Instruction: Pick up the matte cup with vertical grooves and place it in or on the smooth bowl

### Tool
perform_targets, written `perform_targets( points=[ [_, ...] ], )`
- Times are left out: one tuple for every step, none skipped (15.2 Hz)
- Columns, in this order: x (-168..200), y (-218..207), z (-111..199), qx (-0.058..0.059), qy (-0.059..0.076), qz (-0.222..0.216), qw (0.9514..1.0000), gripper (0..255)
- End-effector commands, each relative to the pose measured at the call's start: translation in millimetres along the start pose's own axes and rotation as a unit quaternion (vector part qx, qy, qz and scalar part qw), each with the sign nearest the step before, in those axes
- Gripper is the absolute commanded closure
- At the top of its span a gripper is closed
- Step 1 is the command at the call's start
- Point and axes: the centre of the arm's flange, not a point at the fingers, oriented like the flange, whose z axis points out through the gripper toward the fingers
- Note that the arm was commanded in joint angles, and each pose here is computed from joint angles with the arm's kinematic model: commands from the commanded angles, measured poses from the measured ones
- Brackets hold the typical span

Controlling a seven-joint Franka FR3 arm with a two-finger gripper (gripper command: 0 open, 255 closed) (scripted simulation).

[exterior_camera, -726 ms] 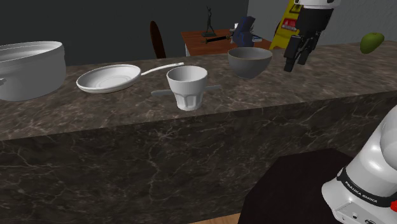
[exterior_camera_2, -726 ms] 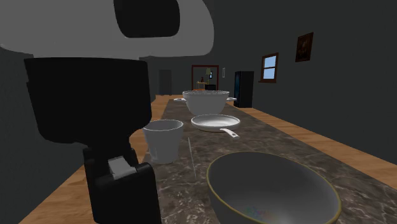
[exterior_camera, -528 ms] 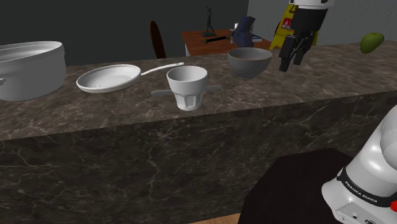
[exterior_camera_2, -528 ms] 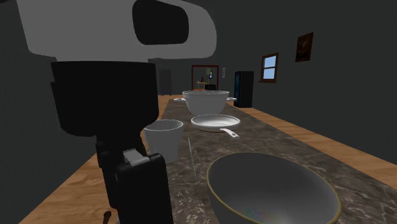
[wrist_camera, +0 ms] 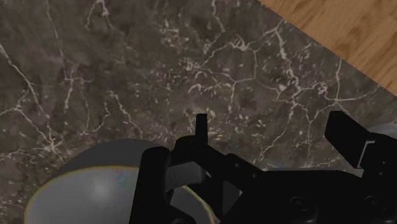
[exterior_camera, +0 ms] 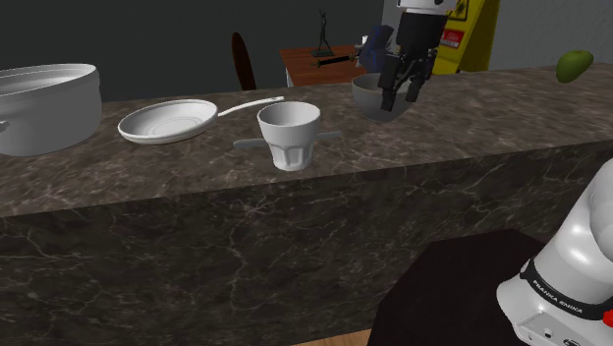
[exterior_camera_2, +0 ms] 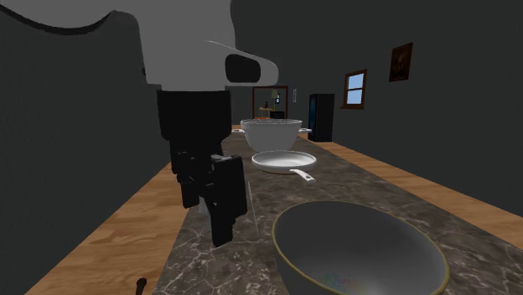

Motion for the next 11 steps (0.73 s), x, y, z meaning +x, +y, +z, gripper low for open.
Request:
perform_targets(
  points=[
    [17, -18, 0, 0.008, 0.002, -0.003, 1.0000, 0],
    [25, -27, 0, 0.011, 0.002, -0.005, 0.9999, 0],
    [33, -36, 0, 0.015, 0.003, -0.006, 0.9999, 0],
    [41, -46, 0, 0.018, 0.004, -0.008, 0.9998, 0],
    [49, -55, 0, 0.022, 0.005, -0.009, 0.9997, 0],
    [57, -64, 0, 0.025, 0.006, -0.011, 0.9996, 0],
    [65, -74, 0, 0.029, 0.006, -0.012, 0.9995, 0],
    [72, -83, 0, 0.032, 0.007, -0.014, 0.9994, 0],
    [80, -92, -1, 0.036, 0.008, -0.016, 0.9992, 0],
    [88, -102, -1, 0.039, 0.009, -0.017, 0.9990, 0],
    [96, -111, -1, 0.043, 0.010, -0.019, 0.9989, 0]
  ],
)
